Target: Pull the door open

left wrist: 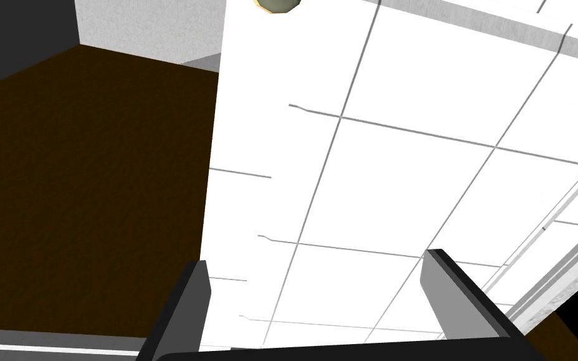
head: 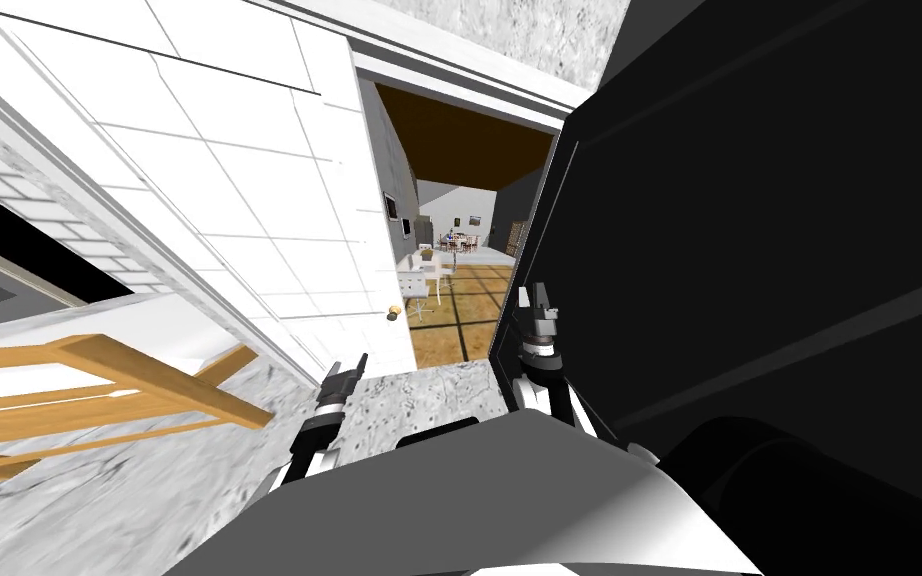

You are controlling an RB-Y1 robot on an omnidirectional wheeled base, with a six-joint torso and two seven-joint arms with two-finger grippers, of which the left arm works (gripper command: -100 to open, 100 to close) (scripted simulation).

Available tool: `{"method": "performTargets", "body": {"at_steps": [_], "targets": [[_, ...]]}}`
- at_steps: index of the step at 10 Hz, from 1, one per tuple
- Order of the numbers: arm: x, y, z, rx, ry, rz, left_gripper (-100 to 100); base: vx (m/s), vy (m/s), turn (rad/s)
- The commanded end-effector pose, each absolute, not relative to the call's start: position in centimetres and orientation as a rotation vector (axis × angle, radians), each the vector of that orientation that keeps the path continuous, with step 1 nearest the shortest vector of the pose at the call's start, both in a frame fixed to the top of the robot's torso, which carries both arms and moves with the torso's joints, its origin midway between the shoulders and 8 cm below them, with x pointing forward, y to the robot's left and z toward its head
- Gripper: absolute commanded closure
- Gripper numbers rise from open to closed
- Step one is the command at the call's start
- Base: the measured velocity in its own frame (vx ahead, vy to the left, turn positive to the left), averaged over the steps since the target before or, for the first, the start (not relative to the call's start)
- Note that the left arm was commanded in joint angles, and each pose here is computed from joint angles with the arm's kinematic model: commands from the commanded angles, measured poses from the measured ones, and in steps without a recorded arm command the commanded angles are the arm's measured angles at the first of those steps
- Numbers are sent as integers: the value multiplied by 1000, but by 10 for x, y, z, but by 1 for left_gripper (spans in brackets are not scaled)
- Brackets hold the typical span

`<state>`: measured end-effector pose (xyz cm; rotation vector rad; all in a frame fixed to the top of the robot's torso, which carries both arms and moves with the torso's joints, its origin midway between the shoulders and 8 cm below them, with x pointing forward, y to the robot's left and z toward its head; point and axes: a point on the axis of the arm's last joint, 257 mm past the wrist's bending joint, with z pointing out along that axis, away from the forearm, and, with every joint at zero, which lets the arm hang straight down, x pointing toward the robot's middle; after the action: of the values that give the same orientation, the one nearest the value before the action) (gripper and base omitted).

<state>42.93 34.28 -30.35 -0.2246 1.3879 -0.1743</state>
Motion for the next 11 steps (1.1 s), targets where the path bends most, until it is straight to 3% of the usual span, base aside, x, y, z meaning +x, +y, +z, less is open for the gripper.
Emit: {"method": "performTargets", "body": {"at_steps": [1,11], "targets": [[428,345,-313,-209,1406,-147,-100,101,3,-55],[417,350,-369,-110,1522,9,-100,106,11,-71]]}}
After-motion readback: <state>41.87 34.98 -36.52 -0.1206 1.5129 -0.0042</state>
